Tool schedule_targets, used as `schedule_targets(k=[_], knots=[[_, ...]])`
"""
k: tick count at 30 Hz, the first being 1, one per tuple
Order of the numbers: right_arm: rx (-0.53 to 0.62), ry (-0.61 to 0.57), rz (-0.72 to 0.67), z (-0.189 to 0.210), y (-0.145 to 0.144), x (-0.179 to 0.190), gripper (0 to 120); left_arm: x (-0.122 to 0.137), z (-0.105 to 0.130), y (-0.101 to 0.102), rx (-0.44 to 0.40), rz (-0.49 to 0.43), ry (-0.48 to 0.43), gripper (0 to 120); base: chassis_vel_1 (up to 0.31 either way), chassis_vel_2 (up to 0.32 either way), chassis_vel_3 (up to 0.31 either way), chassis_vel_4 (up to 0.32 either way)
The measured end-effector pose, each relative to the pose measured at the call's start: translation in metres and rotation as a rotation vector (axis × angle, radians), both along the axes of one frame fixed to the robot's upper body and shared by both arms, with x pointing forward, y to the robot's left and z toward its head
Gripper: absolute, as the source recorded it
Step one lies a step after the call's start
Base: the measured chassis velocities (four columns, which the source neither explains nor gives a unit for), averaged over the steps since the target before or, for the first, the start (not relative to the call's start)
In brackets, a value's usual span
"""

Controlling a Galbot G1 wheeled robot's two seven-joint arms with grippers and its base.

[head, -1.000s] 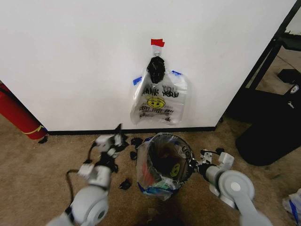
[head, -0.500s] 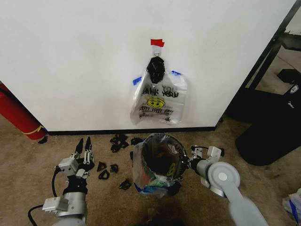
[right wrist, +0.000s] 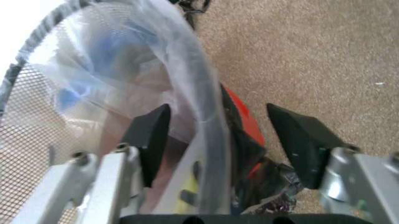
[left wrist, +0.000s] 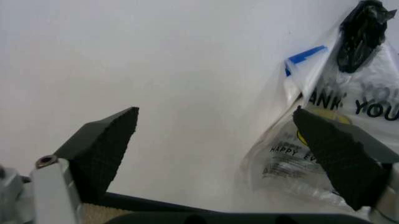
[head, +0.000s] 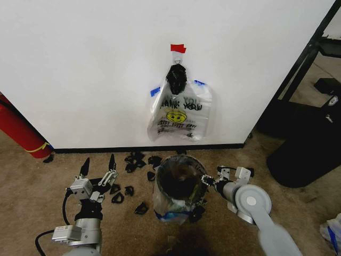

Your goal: Pick up the garbage bag from the wall and place it over the trash bin.

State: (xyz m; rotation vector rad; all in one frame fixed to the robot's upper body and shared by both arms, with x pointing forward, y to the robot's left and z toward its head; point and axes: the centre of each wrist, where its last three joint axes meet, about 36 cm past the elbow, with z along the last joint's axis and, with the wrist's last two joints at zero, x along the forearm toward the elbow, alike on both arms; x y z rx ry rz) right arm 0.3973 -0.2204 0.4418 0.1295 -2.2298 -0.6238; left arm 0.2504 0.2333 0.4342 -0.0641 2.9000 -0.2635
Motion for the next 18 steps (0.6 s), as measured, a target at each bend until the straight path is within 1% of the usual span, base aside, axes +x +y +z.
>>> schedule_targets(k=[1, 5, 6, 7, 8, 9, 10, 11, 12, 13, 14, 15, 16, 17, 18], knots=[[0.000, 0.000, 0.000, 0.000, 0.000, 0.000, 61, 0.000, 0.000, 0.000, 0.000, 0.000, 0.000, 99, 0.000, 0.000, 0.000, 0.000], [0.036, -0.089, 0.029, 0.002, -0.006, -0.013, 84, 0.000, 0.000, -0.001, 0.007, 0.002, -0.002, 100, 0.000, 0.000, 0.000, 0.000], [0.039, -0.104, 0.026, 0.002, -0.006, -0.015, 84, 0.000, 0.000, -0.001, 0.008, 0.002, -0.002, 100, 0.000, 0.000, 0.000, 0.000], [0.038, -0.156, 0.003, 0.002, -0.007, -0.020, 88, 0.000, -0.001, -0.002, 0.013, 0.004, -0.003, 100, 0.000, 0.000, 0.000, 0.000], [0.036, -0.172, -0.005, 0.003, -0.008, -0.021, 90, 0.000, -0.001, -0.002, 0.013, 0.004, -0.003, 100, 0.000, 0.000, 0.000, 0.000], [0.026, -0.231, -0.035, 0.005, -0.009, -0.028, 96, 0.001, -0.003, -0.003, 0.017, 0.007, -0.005, 100, 0.000, 0.000, 0.000, 0.000], [0.026, -0.231, -0.035, 0.005, -0.009, -0.028, 96, 0.001, -0.003, -0.003, 0.017, 0.007, -0.005, 100, 0.000, 0.000, 0.000, 0.000], [0.018, -0.289, -0.059, 0.007, -0.011, -0.034, 98, 0.001, -0.004, -0.003, 0.022, 0.010, -0.008, 100, 0.000, 0.000, 0.000, 0.000], [-0.005, -0.374, -0.088, 0.010, -0.013, -0.044, 99, 0.001, -0.006, -0.003, 0.032, 0.016, -0.013, 100, 0.000, 0.000, 0.000, 0.000], [-0.047, -0.506, -0.132, 0.015, -0.014, -0.057, 100, 0.001, -0.009, -0.004, 0.043, 0.020, -0.011, 100, 0.000, 0.000, 0.000, 0.000], [-0.056, -0.550, -0.143, 0.018, -0.014, -0.061, 100, 0.000, -0.009, -0.004, 0.045, 0.021, -0.007, 100, 0.000, 0.000, 0.000, 0.000], [-0.079, -0.682, -0.170, 0.025, -0.013, -0.078, 100, -0.001, -0.011, -0.006, 0.046, 0.023, 0.004, 100, 0.000, 0.000, 0.000, 0.000], [-0.100, -0.747, -0.183, 0.029, -0.013, -0.088, 100, -0.002, -0.012, -0.007, 0.045, 0.024, 0.008, 100, 0.000, 0.000, 0.000, 0.000], [-0.163, -0.891, -0.206, 0.033, -0.012, -0.108, 100, -0.005, -0.014, -0.009, 0.052, 0.027, 0.008, 100, 0.000, 0.000, 0.000, 0.000], [-0.217, -0.961, -0.213, 0.031, -0.014, -0.121, 100, -0.006, -0.016, -0.009, 0.061, 0.030, 0.002, 100, 0.000, 0.000, 0.000, 0.000]])
